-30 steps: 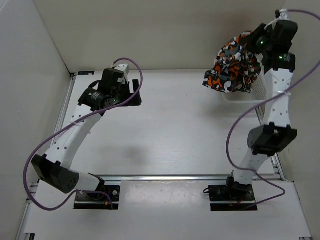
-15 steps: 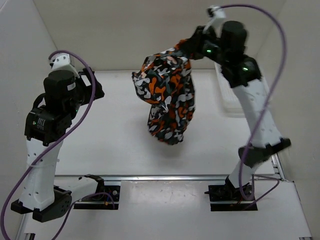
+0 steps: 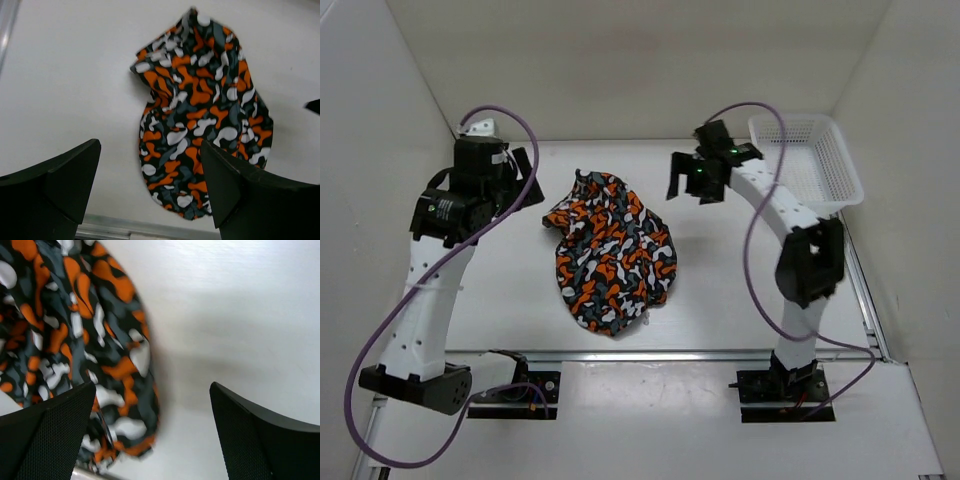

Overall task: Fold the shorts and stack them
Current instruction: Move the shorts to the center of the board

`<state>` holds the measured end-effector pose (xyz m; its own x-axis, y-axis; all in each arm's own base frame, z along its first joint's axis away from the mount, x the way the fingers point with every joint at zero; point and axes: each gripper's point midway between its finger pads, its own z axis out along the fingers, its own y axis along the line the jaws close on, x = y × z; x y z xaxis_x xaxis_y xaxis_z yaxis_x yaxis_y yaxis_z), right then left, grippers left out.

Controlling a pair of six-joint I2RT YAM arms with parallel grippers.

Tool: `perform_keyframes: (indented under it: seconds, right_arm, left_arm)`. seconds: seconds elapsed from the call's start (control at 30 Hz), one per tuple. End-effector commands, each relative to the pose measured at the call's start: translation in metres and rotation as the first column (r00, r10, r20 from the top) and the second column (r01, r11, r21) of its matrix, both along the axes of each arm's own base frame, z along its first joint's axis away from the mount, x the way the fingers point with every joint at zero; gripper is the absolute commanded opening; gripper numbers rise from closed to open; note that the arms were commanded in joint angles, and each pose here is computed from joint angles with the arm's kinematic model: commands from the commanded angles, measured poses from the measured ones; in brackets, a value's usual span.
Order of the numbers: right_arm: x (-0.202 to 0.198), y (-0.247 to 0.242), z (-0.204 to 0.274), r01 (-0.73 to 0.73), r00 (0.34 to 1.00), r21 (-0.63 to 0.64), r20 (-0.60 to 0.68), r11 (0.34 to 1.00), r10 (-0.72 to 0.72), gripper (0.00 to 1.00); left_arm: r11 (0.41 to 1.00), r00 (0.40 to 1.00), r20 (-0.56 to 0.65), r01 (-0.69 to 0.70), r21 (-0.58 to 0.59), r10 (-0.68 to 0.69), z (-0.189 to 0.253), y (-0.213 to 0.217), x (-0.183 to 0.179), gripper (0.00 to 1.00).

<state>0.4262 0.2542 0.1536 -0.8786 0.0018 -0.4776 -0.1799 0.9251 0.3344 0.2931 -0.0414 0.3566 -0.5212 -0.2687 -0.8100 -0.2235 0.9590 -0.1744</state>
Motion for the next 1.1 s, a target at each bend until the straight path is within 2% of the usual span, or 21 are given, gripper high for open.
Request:
perform_keyframes:
  seconds: [0.0,0.03,0.07,0.13,0.17,0.27,0.3,0.4,0.53,0.57,0.63,0.67,0.73,0.77,0.8,0.87,0.9,1.07]
  right_arm:
    - [-0.018,-0.035,0.103,0.085,0.957,0.091,0.271,0.992,-0.107,0.99]
    - [-0.034,-0.037,0.105,0.075,0.957,0.092,0.273,0.993,-0.097,0.99]
    - [-0.053,-0.04,0.074,0.066,0.975,0.054,0.208,0.996,-0.076,0.99]
    - [-0.086,-0.023,0.065,0.011,0.981,0.049,0.192,0.999,-0.02,0.99]
    - [-0.104,-0.021,0.043,-0.003,0.99,0.023,0.144,1.0,0.0,0.99]
    - [-0.159,0.021,0.023,-0.132,0.988,0.015,0.087,0.991,0.13,0.99]
    - [-0.172,0.023,0.01,-0.143,0.988,0.002,0.05,0.99,0.143,0.99]
    - [-0.207,0.053,-0.016,-0.224,0.973,0.07,-0.042,0.972,0.228,0.99]
    - [-0.233,0.096,-0.032,-0.335,0.938,0.079,-0.063,0.939,0.34,0.99]
    - [-0.237,0.103,-0.036,-0.353,0.93,0.081,-0.076,0.932,0.359,0.97]
    - [-0.24,0.121,-0.047,-0.379,0.919,0.072,-0.09,0.923,0.385,0.9]
    - [-0.237,0.125,-0.059,-0.379,0.917,0.06,-0.107,0.924,0.383,0.8]
    - [-0.232,0.131,-0.067,-0.374,0.919,0.046,-0.113,0.926,0.377,0.64]
    - [-0.231,0.132,-0.071,-0.374,0.918,0.038,-0.125,0.927,0.375,0.53]
    - [-0.223,0.128,-0.079,-0.36,0.925,0.005,-0.133,0.933,0.357,0.26]
    - [-0.2,0.11,-0.073,-0.306,0.949,-0.06,-0.105,0.95,0.299,0.05]
    - [-0.19,0.104,-0.065,-0.289,0.956,-0.072,-0.079,0.955,0.283,0.0]
    - [-0.112,0.021,-0.003,-0.13,0.988,-0.104,0.07,0.986,0.138,0.0]
  left_arm:
    - [0.985,0.985,-0.077,0.15,-0.085,-0.156,-0.035,-0.033,0.006,0.92]
    - [0.983,0.981,-0.1,0.155,-0.102,-0.165,-0.049,-0.04,0.017,0.92]
    - [0.982,0.974,-0.153,0.15,-0.112,-0.166,-0.071,-0.042,0.019,0.93]
    - [0.982,0.966,-0.2,0.139,-0.126,-0.162,-0.093,-0.042,0.031,0.97]
    - [0.98,0.947,-0.272,0.132,-0.148,-0.169,-0.12,-0.046,0.036,0.99]
    - [0.976,0.915,-0.371,0.086,-0.199,-0.157,-0.161,-0.041,0.049,0.99]
    - [0.974,0.919,-0.364,0.079,-0.213,-0.154,-0.166,-0.039,0.058,0.99]
    - [0.968,0.908,-0.402,0.015,-0.252,-0.119,-0.196,-0.023,0.08,0.99]
    - [0.961,0.875,-0.47,-0.017,-0.276,-0.119,-0.228,-0.02,0.104,0.99]
    - [0.961,0.877,-0.465,-0.016,-0.276,-0.119,-0.23,-0.02,0.11,0.95]
    - [0.961,0.878,-0.463,-0.015,-0.277,-0.119,-0.232,-0.021,0.121,0.83]
    - [0.961,0.883,-0.454,-0.012,-0.277,-0.12,-0.229,-0.021,0.124,0.67]
    - [0.96,0.891,-0.437,-0.007,-0.278,-0.12,-0.223,-0.021,0.128,0.44]
    - [0.96,0.897,-0.425,-0.003,-0.279,-0.12,-0.218,-0.021,0.131,0.32]
    - [0.96,0.902,-0.415,0.0,-0.28,-0.121,-0.214,-0.021,0.134,0.11]
    - [0.962,0.898,-0.428,-0.02,-0.271,-0.102,-0.212,-0.014,0.132,0.1]
    - [0.963,0.899,-0.428,-0.021,-0.267,-0.099,-0.212,-0.01,0.132,0.1]
    - [0.966,0.934,-0.346,-0.002,-0.259,-0.091,-0.167,0.0,0.13,0.1]
